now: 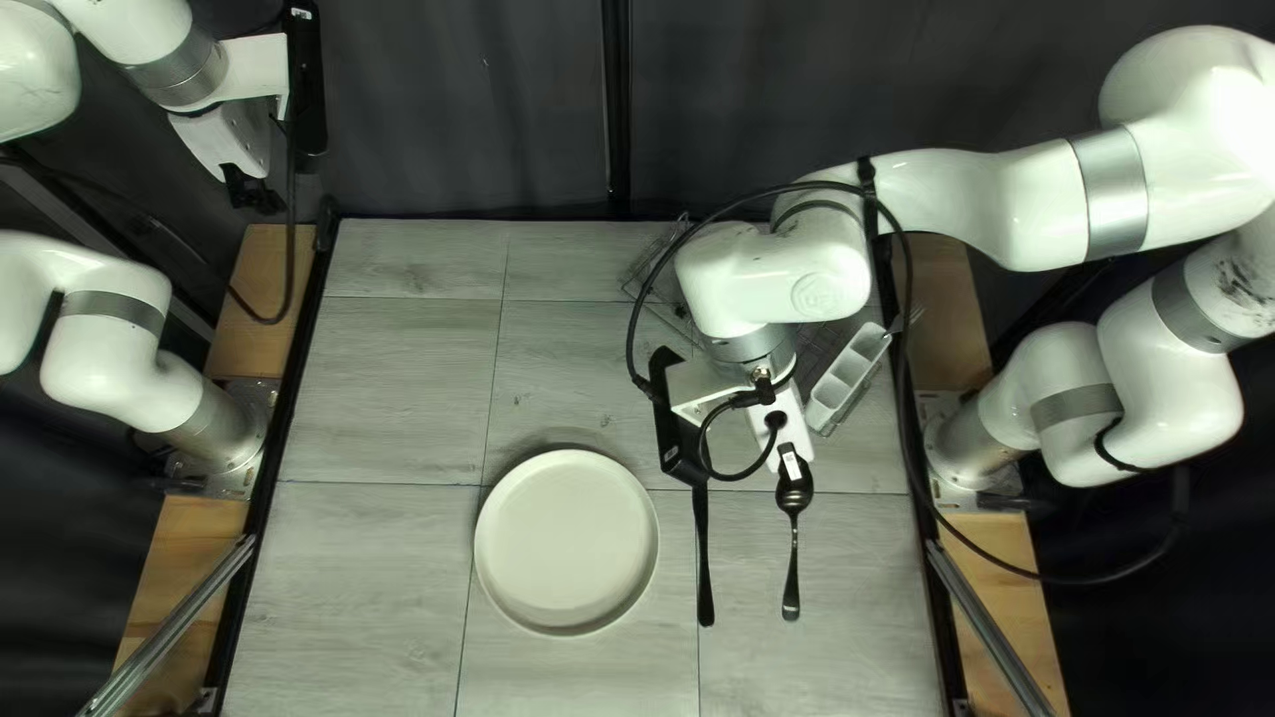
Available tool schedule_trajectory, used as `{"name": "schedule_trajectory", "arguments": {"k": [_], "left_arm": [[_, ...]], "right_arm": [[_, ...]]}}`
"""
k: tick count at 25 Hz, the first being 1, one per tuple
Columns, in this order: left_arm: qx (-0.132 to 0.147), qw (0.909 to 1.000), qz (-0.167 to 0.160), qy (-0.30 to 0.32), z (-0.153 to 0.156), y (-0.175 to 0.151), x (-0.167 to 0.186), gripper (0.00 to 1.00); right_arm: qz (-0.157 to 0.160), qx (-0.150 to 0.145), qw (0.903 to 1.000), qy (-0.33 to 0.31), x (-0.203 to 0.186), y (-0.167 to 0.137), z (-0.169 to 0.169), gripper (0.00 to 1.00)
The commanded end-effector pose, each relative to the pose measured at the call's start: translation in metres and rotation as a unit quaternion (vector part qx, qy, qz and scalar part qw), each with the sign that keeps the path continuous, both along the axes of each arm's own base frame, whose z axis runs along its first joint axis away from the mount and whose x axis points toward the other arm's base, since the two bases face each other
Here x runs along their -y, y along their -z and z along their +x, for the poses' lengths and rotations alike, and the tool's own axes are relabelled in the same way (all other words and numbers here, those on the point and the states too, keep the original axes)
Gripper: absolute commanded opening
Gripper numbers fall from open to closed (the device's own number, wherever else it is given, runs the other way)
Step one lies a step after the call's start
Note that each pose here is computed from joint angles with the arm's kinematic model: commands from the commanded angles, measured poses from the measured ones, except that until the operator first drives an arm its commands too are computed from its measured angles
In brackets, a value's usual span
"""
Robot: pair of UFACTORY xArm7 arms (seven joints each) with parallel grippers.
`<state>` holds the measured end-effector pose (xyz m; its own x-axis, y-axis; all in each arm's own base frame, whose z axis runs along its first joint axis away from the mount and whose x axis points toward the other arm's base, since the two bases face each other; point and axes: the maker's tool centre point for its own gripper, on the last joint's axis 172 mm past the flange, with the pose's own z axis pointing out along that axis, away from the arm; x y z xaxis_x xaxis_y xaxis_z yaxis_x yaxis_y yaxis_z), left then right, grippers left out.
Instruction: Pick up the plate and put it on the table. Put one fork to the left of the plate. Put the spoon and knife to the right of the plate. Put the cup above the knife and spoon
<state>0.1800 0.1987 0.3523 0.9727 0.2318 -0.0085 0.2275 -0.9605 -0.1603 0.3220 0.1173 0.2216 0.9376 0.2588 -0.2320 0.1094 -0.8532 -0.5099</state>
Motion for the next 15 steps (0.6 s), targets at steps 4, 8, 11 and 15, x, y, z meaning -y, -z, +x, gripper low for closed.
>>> {"name": "schedule_trajectory", "arguments": {"k": [4,8,11,15], "left_arm": [[0.0,1.0,0.0,0.0,0.0,0.0,0.0,1.0],[0.0,1.0,0.0,0.0,0.0,0.0,0.0,1.0],[0.0,1.0,0.0,0.0,0.0,0.0,0.0,1.0],[0.0,1.0,0.0,0.0,0.0,0.0,0.0,1.0]], "right_arm": [[0.036,0.029,0.9989,-0.011,-0.024,0.052,0.009,0.0],[0.049,0.03,0.998,-0.027,-0.026,0.077,0.015,0.0],[0.058,0.035,0.9967,-0.044,-0.016,0.097,0.016,0.0],[0.07,0.039,0.9951,-0.057,0.001,0.116,0.015,0.0]]}}
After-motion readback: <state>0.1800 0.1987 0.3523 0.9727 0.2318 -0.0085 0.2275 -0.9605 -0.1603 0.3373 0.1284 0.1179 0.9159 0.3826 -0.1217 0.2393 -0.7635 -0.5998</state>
